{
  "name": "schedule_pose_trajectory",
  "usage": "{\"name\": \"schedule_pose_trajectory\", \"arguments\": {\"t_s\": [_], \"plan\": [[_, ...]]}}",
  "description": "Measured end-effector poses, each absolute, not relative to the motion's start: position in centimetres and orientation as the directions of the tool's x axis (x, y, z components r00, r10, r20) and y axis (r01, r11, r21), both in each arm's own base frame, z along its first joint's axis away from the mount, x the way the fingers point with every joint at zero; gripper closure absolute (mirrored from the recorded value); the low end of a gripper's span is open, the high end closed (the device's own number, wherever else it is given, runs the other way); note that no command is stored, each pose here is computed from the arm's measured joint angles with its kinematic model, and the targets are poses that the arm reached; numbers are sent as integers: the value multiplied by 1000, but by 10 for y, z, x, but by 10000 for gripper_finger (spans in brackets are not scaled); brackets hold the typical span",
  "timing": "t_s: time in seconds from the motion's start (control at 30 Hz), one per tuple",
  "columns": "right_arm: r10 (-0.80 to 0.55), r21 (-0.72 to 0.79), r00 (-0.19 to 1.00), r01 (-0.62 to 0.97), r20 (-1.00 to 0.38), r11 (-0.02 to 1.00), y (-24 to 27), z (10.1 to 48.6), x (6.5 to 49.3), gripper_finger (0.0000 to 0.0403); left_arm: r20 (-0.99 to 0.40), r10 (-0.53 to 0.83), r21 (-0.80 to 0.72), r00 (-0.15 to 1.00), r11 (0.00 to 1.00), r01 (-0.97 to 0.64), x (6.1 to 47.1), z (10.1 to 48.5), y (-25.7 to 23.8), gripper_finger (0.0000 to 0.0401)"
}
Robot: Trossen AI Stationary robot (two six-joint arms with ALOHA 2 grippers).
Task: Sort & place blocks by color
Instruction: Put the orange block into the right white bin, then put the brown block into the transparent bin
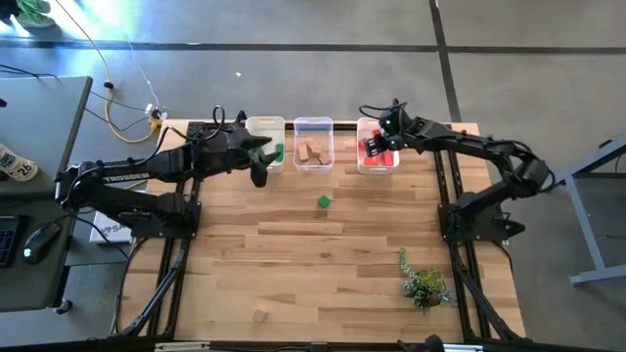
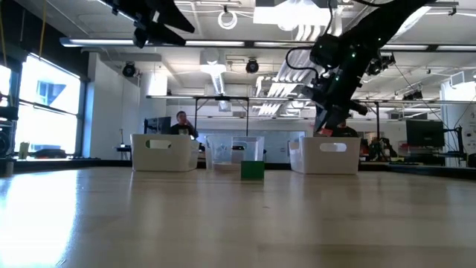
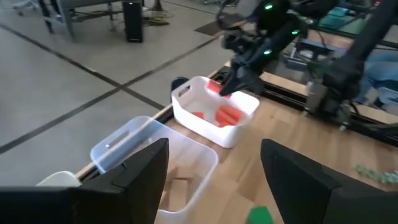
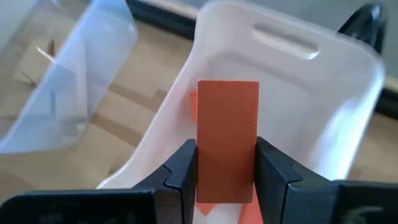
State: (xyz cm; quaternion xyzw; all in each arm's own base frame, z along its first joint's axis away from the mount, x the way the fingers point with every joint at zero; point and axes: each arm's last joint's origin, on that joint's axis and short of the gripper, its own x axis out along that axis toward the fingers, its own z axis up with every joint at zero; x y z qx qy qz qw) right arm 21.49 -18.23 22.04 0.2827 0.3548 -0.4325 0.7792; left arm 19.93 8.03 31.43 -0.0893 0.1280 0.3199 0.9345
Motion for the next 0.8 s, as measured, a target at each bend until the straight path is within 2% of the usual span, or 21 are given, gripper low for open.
{"name": "schedule_pose_trajectory", "arguments": {"t_s": [0.1,0.37,0.53,0.8], "plan": [[-445,129,358,875,-821,467,-183,212,217,299,-297,550,-85,781,799,-595,202,314,74,158],[-431,123,355,869,-829,480,-184,210,217,222,-295,498,-108,815,830,-547,207,314,58,158],[-437,114,356,865,-826,489,-184,212,216,213,-310,466,-178,829,828,-532,208,317,50,158],[-456,142,403,851,-793,505,-189,235,224,211,-445,426,-114,788,846,-521,216,345,38,158]]}}
